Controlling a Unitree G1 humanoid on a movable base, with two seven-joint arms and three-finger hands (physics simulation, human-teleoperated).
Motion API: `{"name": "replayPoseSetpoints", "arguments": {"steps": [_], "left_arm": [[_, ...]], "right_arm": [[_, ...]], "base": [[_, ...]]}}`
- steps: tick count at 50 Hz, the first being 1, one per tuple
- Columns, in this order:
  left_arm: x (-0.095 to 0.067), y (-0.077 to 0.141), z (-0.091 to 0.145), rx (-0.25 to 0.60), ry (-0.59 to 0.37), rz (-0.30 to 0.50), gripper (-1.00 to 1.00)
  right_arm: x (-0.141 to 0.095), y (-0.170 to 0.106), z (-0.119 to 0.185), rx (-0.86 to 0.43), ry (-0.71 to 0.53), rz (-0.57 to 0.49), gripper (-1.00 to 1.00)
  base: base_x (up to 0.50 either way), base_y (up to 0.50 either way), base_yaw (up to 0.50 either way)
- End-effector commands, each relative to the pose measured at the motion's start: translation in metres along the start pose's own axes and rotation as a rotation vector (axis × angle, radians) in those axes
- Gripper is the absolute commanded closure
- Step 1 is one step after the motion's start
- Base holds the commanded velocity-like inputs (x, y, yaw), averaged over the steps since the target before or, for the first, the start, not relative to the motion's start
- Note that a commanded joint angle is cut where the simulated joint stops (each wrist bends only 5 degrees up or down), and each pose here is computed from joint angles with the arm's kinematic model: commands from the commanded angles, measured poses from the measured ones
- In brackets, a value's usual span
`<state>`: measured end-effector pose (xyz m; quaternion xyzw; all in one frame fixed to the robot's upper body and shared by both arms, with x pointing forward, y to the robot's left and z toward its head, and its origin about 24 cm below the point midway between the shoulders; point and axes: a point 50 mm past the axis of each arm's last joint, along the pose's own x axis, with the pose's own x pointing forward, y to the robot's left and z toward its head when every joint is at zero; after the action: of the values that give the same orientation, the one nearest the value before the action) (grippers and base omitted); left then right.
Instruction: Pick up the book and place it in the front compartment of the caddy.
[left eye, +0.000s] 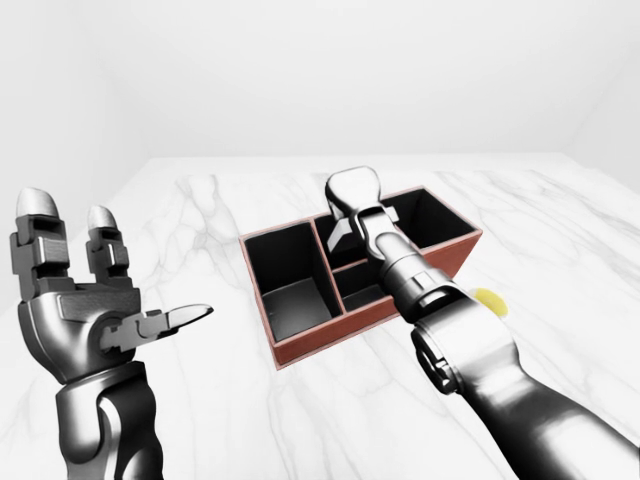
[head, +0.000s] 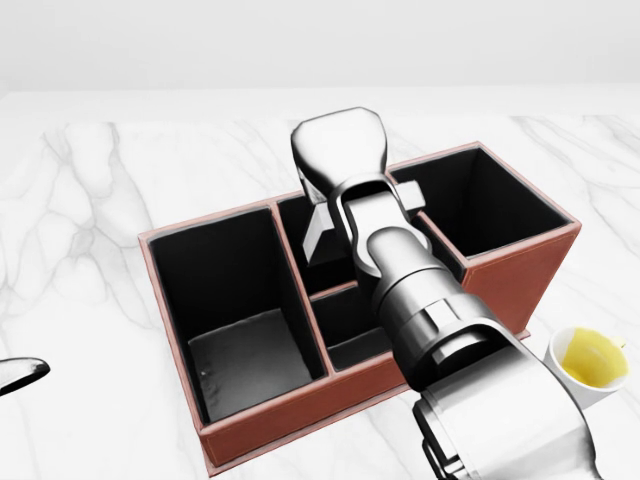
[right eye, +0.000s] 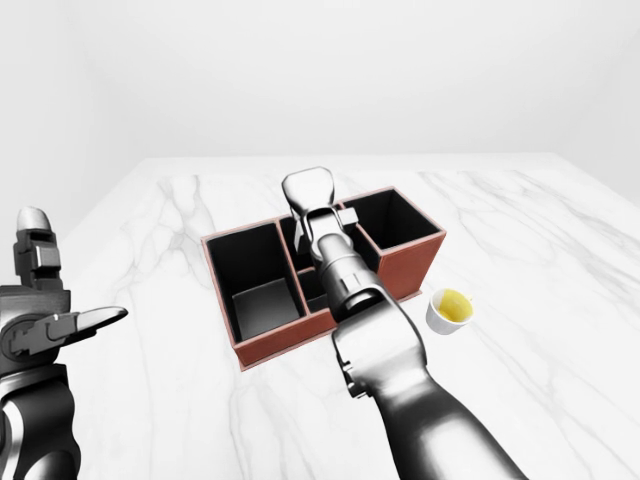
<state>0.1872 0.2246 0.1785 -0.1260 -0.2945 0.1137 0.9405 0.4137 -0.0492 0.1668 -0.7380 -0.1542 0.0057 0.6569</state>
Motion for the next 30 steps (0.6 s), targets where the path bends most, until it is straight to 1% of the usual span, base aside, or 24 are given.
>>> {"name": "replayPoseSetpoints", "arguments": {"steps": [1,10,30], "left_arm": [[0.001,0.001,-0.006,0.0,0.021,0.013,-1.0],[0.0,0.001,-0.005,0.002,0.022,0.01,-1.0],[-0.001,0.0,-0.006,0.004,0.025,0.008,-1.0]], "right_arm": [[0.001,-0.003,0.003,-0.035,-0.019,-0.027,1.0],[-0.002,0.004,0.004,-0.039,-0.022,-0.013,1.0],[-0.005,0.011,0.002,-0.051,-0.018,-0.001,1.0]], "base": [[0.0,0.0,0.0],[0.0,0.0,0.0],[0.0,0.0,0.0]]}}
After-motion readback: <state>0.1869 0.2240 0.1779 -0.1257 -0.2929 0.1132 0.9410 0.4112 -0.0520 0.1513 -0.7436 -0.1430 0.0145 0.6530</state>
